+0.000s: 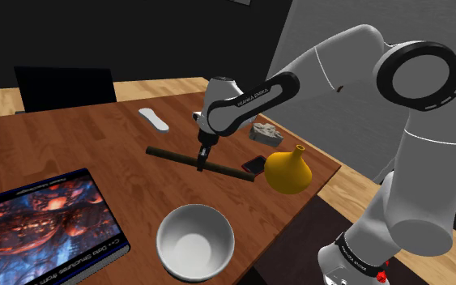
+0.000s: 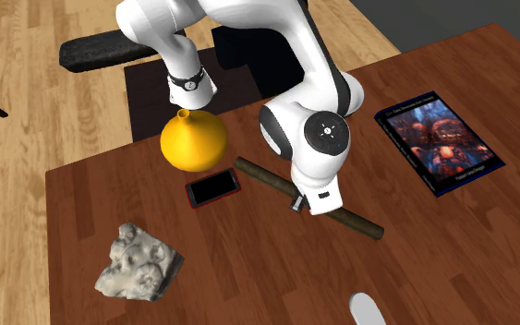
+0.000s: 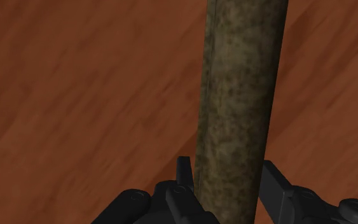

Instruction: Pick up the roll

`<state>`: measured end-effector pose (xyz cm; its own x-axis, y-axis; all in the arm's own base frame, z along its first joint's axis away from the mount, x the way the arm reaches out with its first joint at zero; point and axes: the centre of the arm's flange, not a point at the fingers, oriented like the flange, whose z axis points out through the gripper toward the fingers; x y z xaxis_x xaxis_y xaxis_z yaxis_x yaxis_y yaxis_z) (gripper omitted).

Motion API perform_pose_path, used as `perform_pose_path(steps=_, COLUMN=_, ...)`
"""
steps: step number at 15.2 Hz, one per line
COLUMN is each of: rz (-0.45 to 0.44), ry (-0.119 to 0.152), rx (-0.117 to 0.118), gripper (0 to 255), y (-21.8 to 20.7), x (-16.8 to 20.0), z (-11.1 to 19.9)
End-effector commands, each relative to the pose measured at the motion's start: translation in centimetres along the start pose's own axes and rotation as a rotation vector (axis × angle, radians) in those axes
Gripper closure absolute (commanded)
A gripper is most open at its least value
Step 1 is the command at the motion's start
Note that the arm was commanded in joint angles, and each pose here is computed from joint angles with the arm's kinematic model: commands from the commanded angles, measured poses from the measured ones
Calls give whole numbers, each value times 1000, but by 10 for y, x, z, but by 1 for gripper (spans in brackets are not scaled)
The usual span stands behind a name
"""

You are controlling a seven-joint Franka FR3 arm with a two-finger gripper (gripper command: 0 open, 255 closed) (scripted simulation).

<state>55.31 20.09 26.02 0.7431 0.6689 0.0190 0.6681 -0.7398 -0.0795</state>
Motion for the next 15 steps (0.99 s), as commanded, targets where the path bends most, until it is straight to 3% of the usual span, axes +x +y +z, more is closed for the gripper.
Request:
perform_pose_path(steps=1, rz=0, ry=0, rx=0, gripper=255, y=0, x=0, z=1)
perform_pose_path(steps=6, rz=0, ry=0, rx=0, gripper=255, y=0, x=0, z=0)
perform_pose_path(steps=15, rz=0, ry=0, rx=0, gripper=255, y=-4, x=1, z=-47)
